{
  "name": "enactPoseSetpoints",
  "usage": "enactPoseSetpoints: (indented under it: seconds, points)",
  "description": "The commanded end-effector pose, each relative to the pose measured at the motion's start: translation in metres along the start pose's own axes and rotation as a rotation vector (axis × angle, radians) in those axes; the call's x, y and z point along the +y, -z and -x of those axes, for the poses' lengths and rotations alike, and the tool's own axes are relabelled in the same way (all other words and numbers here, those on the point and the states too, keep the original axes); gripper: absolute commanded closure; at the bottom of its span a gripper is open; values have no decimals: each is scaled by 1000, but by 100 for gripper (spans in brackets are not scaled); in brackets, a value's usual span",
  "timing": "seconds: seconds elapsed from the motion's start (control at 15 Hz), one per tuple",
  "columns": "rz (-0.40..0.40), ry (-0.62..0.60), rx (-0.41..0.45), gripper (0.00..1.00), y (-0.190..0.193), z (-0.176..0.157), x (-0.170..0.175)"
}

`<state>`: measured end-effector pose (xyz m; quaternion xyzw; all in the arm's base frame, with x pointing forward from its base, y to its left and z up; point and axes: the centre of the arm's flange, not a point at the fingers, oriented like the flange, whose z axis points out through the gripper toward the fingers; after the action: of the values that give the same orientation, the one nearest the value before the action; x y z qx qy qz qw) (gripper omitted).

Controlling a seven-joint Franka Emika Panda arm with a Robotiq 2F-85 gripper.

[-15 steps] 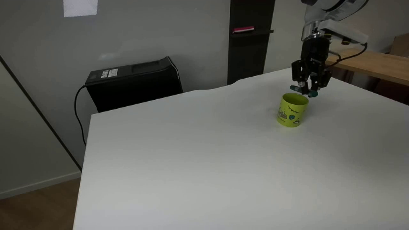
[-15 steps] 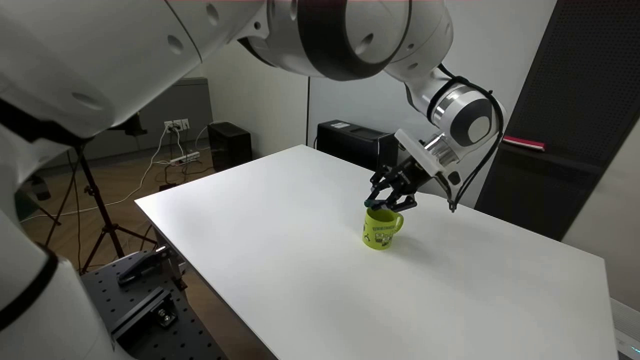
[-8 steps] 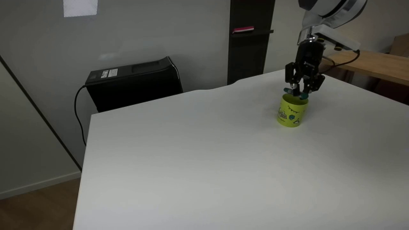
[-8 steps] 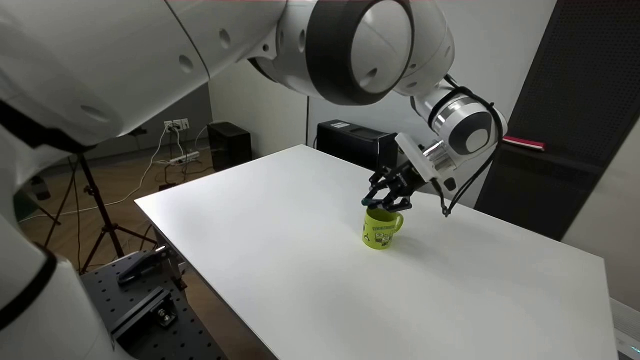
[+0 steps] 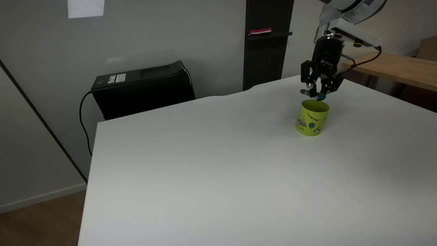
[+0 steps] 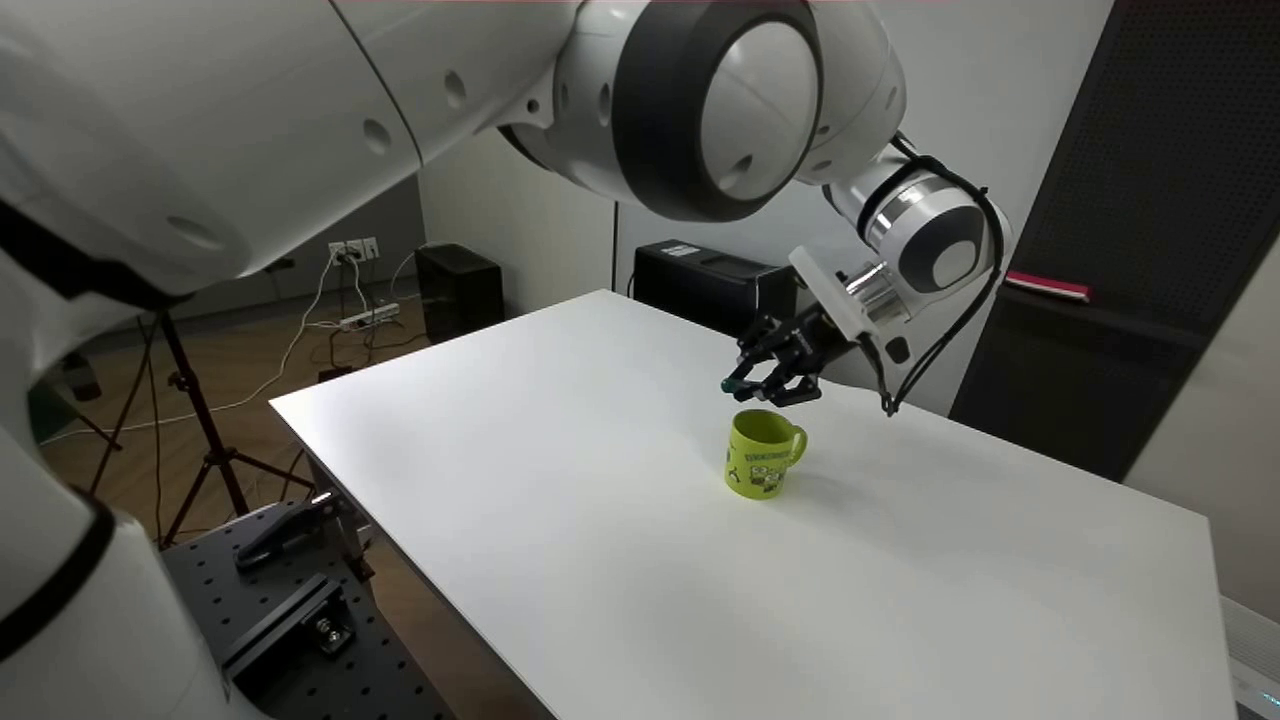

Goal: Pick up the pen from the table and put it in the cup.

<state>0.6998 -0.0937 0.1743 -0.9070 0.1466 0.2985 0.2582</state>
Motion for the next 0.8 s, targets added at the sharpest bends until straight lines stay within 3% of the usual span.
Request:
enactPoseSetpoints:
  seconds: [0.0, 0.73]
  points:
    - [-28, -45, -28, 93, 5, 1, -11]
    - [-67, -129, -96, 93, -23, 10, 11]
